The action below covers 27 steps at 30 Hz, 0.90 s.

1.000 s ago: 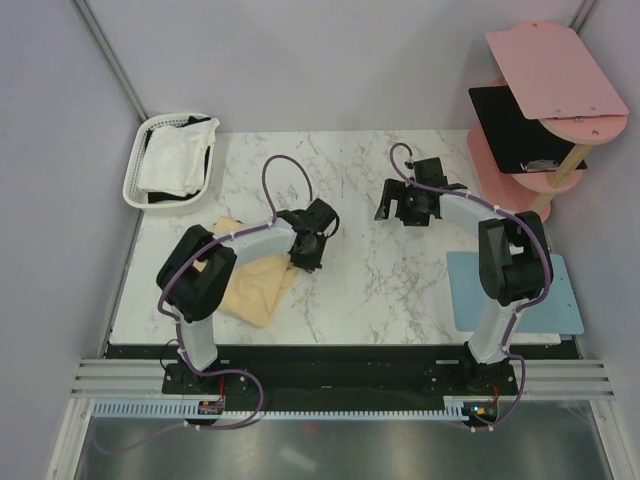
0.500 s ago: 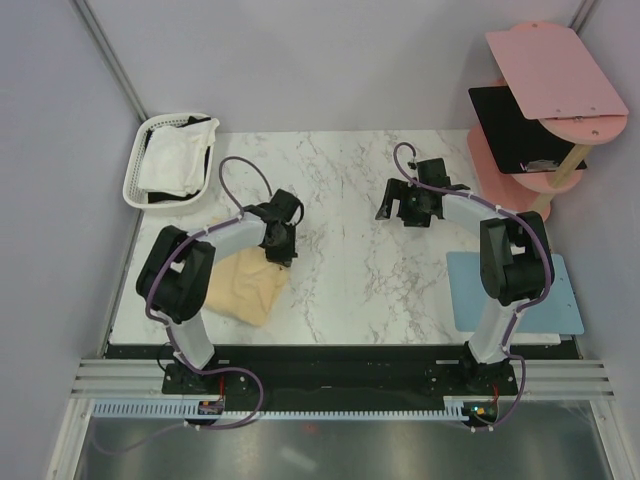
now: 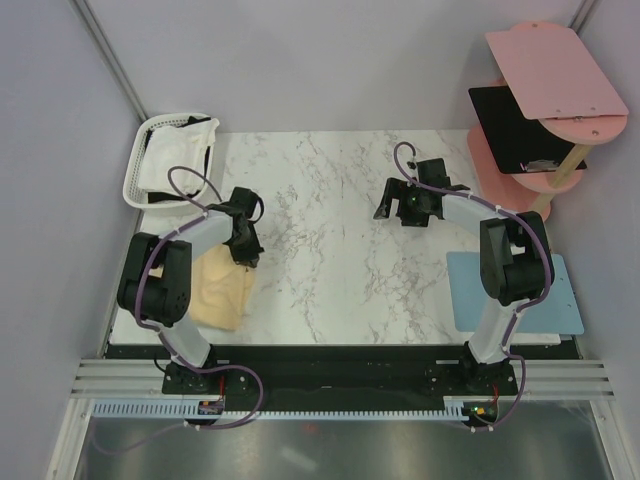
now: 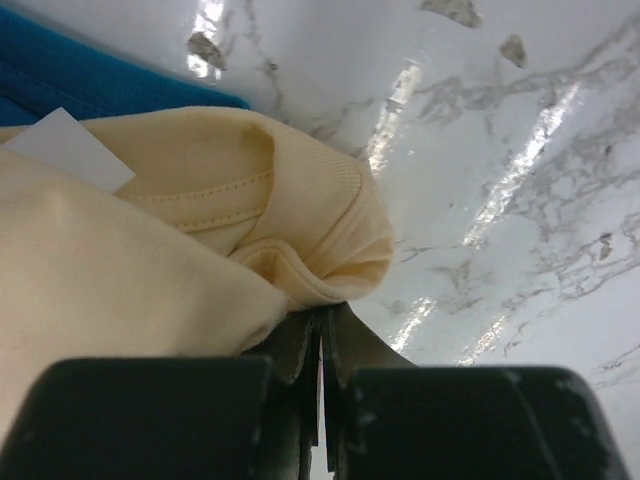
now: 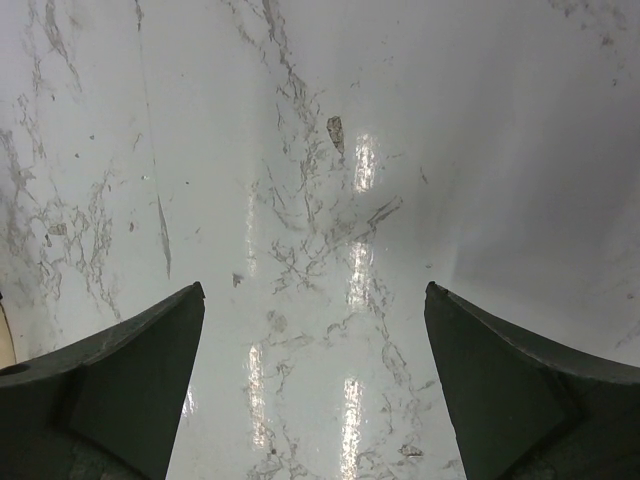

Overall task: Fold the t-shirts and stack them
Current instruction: Neatly place the folded tshirt to the corner

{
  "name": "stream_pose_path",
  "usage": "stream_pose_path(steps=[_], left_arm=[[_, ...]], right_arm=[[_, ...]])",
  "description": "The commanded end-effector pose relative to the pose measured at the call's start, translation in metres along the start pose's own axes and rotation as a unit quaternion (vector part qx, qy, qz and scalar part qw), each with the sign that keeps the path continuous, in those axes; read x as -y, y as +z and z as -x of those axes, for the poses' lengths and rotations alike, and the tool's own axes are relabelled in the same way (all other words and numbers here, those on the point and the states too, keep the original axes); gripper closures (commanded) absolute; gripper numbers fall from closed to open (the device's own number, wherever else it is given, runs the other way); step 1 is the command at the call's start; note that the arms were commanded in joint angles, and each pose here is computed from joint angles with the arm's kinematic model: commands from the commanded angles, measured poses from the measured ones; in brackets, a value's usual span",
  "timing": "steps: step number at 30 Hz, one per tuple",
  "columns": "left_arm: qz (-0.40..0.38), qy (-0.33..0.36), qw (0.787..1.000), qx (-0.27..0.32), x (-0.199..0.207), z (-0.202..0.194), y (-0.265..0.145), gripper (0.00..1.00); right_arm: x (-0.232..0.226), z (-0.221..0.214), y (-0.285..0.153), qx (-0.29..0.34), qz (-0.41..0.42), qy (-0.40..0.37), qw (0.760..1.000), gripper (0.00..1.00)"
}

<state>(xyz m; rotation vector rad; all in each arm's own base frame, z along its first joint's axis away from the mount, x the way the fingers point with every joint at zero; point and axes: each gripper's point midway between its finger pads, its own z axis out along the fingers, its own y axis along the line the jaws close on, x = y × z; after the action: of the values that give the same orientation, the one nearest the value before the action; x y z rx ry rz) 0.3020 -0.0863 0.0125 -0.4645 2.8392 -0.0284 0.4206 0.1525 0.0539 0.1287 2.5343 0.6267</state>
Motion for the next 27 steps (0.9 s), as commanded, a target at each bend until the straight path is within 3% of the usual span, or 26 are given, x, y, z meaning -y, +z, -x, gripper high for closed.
stream_pose_path(steps=[1,12,18,23,24,25,27], left_arm=[[0.152,-0.039,0.986,-0.051,-0.079,-0.032,0.01,0.98],[0.209,-0.097,0.973,-0.026,-0.113,-0.019,-0.003,0.98],[0.172,-0.082,0.981,-0.011,-0.096,-0.005,-0.011,0.98],[0.111,-0.05,0.991,0.05,-0.066,0.03,-0.045,0.7],[0.102,-0.043,0.992,0.062,-0.059,0.034,-0.051,0.6],[0.085,-0.04,0.992,0.083,-0.051,0.044,-0.064,0.37],[0.066,-0.017,0.992,0.106,-0.034,0.049,-0.077,0.22]], right_arm=[[-0.006,0.003,-0.001,0.007,0.016,0.001,1.0,0.02],[-0.005,-0.002,-0.001,0.001,0.02,0.001,1.0,0.02],[-0.003,-0.001,-0.005,0.009,0.009,-0.002,1.0,0.02],[0.0,0.004,-0.013,0.024,-0.002,-0.006,1.0,0.02],[0.001,0.005,-0.014,0.028,-0.008,-0.006,1.0,0.02],[0.002,0.006,-0.015,0.03,-0.01,-0.007,0.999,0.02],[0.002,0.008,-0.019,0.036,-0.016,-0.009,0.999,0.02]])
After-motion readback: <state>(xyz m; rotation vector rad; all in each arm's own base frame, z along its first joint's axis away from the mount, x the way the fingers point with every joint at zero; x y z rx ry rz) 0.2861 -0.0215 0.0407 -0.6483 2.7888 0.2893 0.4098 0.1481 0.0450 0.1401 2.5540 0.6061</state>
